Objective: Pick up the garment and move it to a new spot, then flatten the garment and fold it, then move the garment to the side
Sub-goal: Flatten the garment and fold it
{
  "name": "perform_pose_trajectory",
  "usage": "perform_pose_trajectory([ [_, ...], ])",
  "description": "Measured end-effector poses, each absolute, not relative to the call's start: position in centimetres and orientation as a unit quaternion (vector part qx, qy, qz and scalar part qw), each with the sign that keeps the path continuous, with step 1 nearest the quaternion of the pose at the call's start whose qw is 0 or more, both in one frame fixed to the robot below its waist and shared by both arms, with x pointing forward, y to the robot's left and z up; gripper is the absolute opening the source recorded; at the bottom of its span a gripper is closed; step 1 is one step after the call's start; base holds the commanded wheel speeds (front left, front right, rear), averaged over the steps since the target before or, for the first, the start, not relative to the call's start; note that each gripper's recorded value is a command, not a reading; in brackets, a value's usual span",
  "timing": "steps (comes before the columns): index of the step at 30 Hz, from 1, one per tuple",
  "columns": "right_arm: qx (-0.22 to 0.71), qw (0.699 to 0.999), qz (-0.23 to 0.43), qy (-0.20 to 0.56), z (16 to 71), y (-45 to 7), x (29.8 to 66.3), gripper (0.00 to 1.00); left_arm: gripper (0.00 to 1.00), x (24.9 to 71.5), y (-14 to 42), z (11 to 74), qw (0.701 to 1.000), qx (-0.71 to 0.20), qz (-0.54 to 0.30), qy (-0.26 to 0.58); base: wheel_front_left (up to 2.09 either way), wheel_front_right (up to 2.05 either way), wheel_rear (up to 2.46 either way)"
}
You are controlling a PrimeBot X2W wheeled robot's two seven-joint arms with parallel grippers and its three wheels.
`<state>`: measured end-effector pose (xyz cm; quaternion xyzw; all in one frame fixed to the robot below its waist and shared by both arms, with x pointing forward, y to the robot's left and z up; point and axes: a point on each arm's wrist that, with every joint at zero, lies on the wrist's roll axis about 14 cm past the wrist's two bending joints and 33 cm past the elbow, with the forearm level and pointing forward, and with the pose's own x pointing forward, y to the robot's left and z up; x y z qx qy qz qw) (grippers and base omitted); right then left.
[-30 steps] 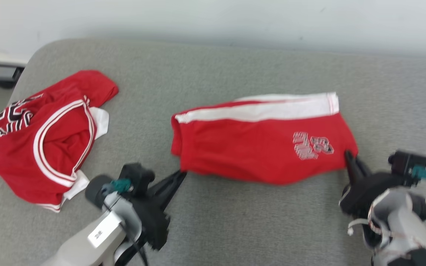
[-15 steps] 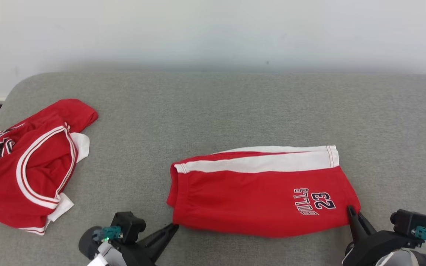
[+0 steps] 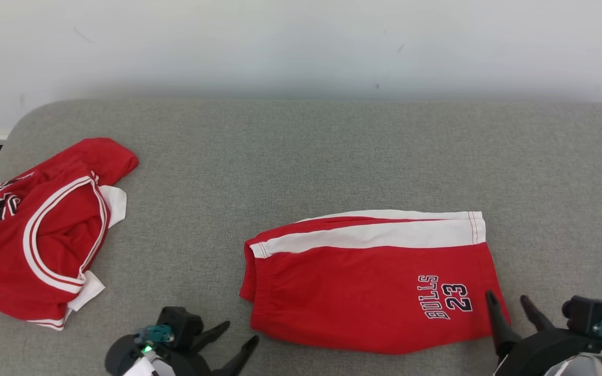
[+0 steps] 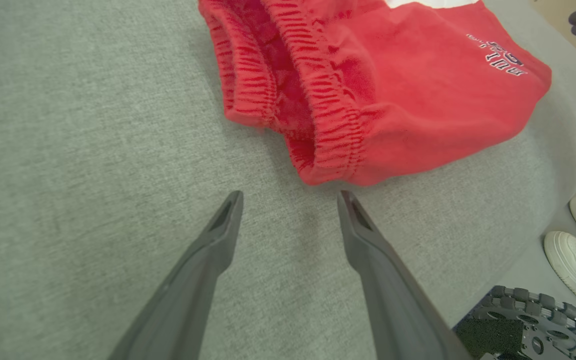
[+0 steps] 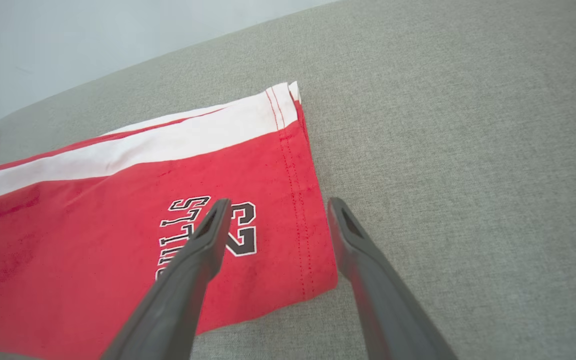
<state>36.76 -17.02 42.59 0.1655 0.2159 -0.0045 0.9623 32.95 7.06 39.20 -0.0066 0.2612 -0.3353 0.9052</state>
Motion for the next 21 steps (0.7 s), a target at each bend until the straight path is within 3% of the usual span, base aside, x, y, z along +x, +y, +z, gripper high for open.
perform_pose_trajectory([
  [5,0.147,0.972,-0.014,0.184,44.6,-18.4,37.6,1.0,1.0,33.8,9.3,39.7,0.924,-0.015,-0.286,0.252,0.0,0.0,0.0],
  [12,0.162,0.982,-0.036,0.087,49.3,-19.3,38.7,1.0,1.0,36.9,11.3,44.8,0.966,-0.069,-0.203,0.147,0.0,0.0,0.0],
  [21,0.159,0.987,-0.013,0.026,52.2,-17.5,38.8,1.0,1.0,38.2,15.6,50.1,0.982,-0.151,-0.092,0.059,0.0,0.0,0.0],
])
